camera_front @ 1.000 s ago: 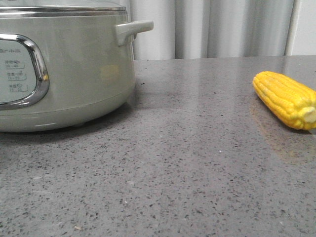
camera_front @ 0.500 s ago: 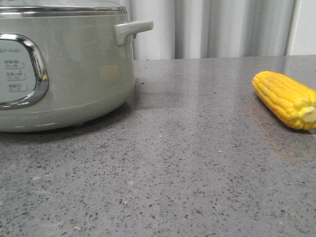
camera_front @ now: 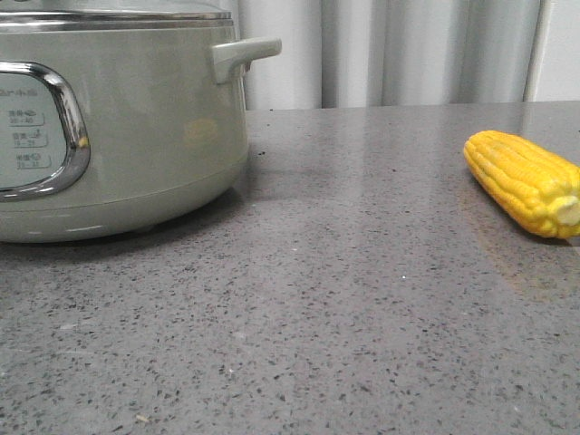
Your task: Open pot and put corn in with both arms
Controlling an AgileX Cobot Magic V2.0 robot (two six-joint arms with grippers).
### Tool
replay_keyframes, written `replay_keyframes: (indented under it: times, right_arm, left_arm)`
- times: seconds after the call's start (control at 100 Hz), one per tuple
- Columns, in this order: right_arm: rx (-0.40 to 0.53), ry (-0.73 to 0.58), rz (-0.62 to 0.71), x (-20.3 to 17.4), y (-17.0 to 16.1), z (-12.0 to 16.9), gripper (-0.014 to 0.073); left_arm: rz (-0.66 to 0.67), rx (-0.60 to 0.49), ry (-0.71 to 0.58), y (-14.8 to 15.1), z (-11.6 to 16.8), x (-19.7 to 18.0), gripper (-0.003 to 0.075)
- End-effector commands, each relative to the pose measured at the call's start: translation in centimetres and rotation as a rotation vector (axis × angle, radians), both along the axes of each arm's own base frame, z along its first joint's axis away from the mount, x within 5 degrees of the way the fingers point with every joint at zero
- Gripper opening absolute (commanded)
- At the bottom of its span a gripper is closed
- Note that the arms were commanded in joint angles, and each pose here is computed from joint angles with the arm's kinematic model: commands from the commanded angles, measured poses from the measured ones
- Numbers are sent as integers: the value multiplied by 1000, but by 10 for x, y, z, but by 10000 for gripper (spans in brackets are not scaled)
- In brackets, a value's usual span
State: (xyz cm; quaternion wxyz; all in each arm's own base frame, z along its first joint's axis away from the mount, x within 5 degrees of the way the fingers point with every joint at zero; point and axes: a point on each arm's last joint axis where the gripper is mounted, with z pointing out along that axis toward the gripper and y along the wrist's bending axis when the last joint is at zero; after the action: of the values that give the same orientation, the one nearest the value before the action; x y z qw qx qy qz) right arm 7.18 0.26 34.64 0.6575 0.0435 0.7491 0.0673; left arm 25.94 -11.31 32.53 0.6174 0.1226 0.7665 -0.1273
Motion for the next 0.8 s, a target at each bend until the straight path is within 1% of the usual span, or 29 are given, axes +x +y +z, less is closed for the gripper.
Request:
replay_keyframes:
  times: [0.0, 0.08, 0.26, 0.35, 0.42, 0.46, 0.61, 0.62, 0.71, 0.79]
  right_arm:
    - [-19, -90, -4, 1, 0, 16, 559]
    - [-19, -90, -4, 1, 0, 16, 559]
    - [-19, -90, -4, 1, 0, 16, 559]
    - [-19, -90, -4, 1, 0, 16, 559]
    - [-19, -90, -4, 1, 0, 16, 559]
    - [-19, -90, -4, 1, 0, 16, 559]
    - [-19, -90, -4, 1, 0, 16, 559]
    - [-19, -90, -4, 1, 0, 16, 559]
    - [-19, -90, -4, 1, 0, 16, 559]
    - [-19, -90, -4, 1, 0, 16, 559]
  left_arm:
    - [22, -31, -73, -1, 15, 2, 466]
    - [22, -31, -73, -1, 15, 2, 418]
    - [22, -32, -75, 0, 15, 2, 178]
    - [19, -35, -79, 0, 18, 1, 106]
    - [17, -44, -97, 0, 25, 1, 95]
    - [15, -57, -122, 0, 35, -1, 95]
    - [16, -117, -254, 6, 82, -11, 95]
    - [20, -124, -272, 7, 88, -12, 95]
    - [46, -151, -348, 18, 113, -19, 95]
    - [102, -161, -400, 35, 129, -22, 95]
